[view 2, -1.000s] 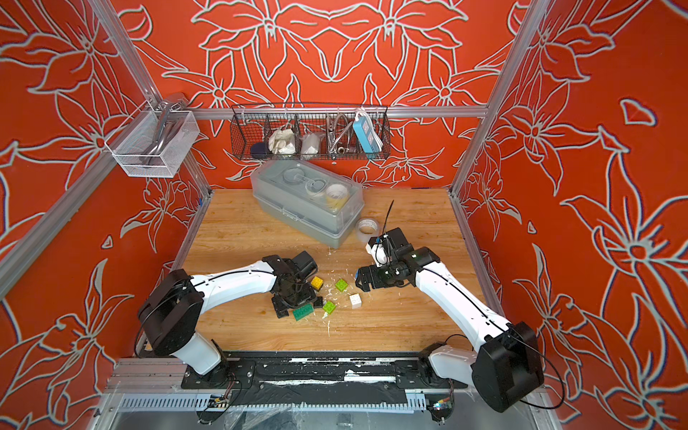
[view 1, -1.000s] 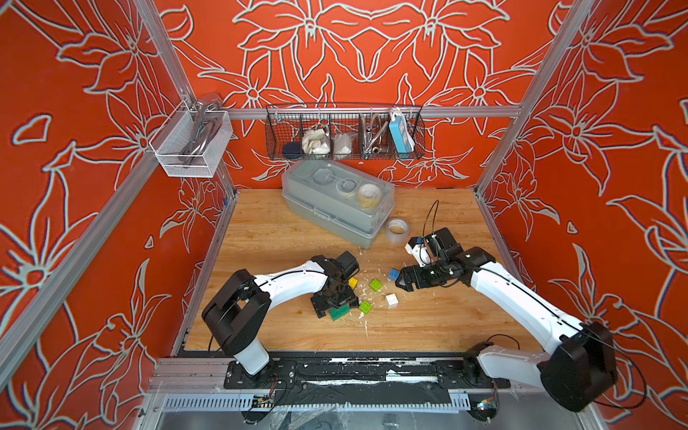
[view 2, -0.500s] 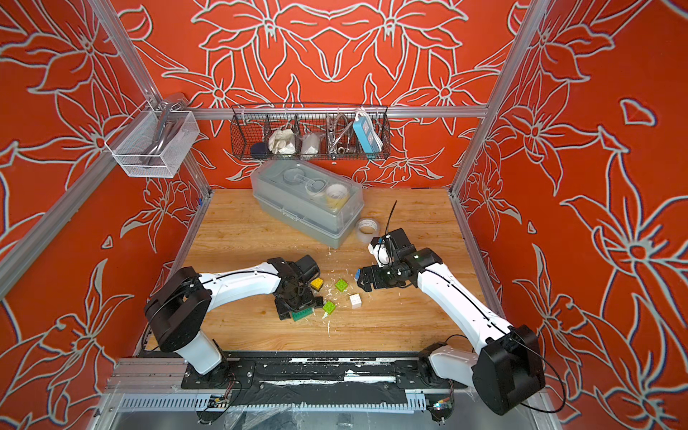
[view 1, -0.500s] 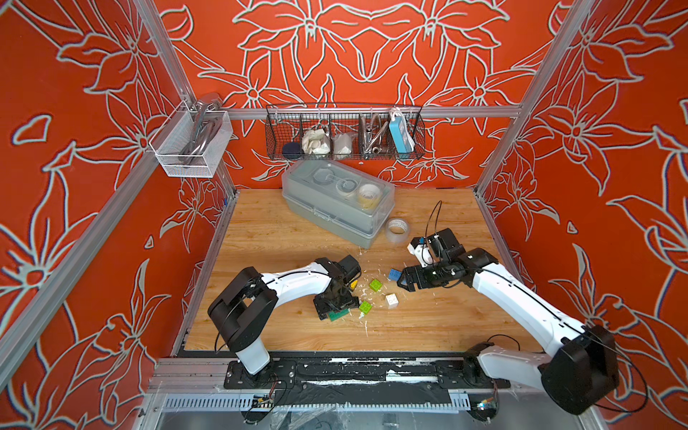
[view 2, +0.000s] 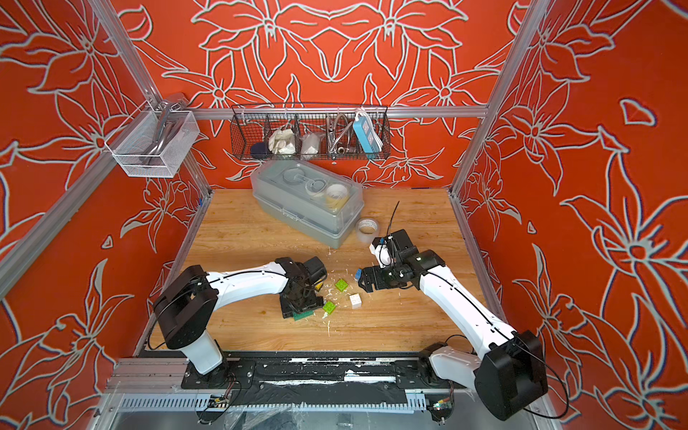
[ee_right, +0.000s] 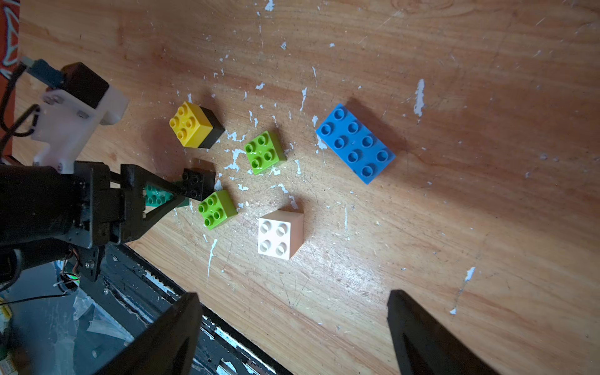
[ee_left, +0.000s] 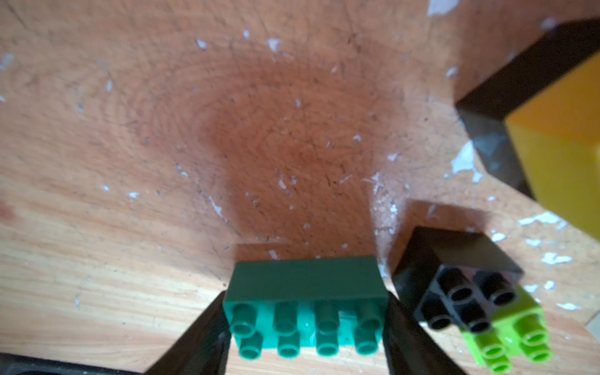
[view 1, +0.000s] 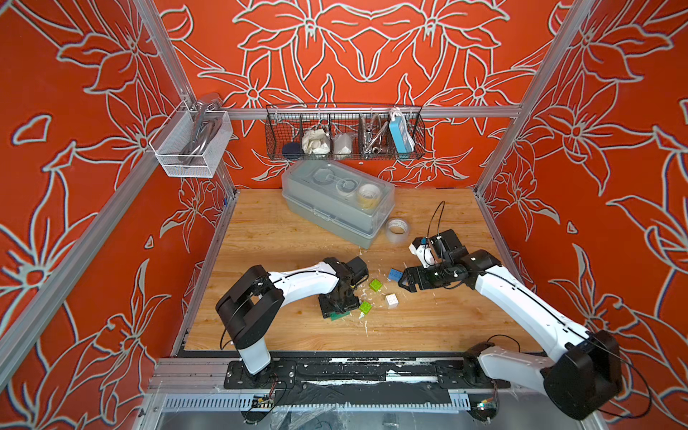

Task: Assemble a giraffe with lego
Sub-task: Pick up the lego brick from the center of the board.

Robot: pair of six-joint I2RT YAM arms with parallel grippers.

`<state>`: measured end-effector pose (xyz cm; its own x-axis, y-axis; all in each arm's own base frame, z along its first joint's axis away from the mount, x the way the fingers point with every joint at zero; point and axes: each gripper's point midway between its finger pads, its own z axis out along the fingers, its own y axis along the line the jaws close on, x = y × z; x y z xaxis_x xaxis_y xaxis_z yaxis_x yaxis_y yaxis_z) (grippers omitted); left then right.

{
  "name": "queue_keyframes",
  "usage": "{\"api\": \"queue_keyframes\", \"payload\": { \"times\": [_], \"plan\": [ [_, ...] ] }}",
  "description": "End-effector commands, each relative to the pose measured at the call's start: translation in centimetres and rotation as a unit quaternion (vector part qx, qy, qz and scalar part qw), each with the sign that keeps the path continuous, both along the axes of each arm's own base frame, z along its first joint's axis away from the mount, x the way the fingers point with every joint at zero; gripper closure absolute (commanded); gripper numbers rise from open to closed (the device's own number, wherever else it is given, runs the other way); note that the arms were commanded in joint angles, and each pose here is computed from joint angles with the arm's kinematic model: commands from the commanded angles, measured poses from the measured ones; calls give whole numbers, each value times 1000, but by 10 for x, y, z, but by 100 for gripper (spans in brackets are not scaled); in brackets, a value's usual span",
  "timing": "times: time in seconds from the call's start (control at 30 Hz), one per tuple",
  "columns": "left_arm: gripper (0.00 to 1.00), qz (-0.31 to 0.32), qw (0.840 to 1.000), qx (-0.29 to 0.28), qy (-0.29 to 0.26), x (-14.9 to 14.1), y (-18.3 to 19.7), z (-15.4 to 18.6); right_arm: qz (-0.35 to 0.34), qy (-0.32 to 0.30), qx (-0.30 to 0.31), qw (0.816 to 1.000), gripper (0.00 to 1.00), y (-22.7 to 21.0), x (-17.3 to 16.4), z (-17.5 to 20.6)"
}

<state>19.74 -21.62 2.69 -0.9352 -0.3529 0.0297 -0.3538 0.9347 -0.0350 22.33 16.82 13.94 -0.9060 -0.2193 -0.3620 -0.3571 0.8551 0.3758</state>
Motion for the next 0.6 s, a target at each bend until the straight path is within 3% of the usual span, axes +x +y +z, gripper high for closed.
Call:
{"api": "queue_keyframes", "payload": {
  "times": [0.0,0.33,0.47,0.57],
  "plan": [
    [39,-11,1000,26,9,-5,7,-2,1,-1,-2,1000,6,-4,-3,-1],
    [43,-27,999,37,14,-8,9,-1,-3,-3,-1,1000,6,-6,-2,0],
    [44,-52,998,42,-16,2,12,29,-6,-6,2,1000,6,-7,-2,6],
    [44,-117,992,9,-40,19,-5,56,-10,-5,9,1000,6,-8,-2,10]
  ]
}}
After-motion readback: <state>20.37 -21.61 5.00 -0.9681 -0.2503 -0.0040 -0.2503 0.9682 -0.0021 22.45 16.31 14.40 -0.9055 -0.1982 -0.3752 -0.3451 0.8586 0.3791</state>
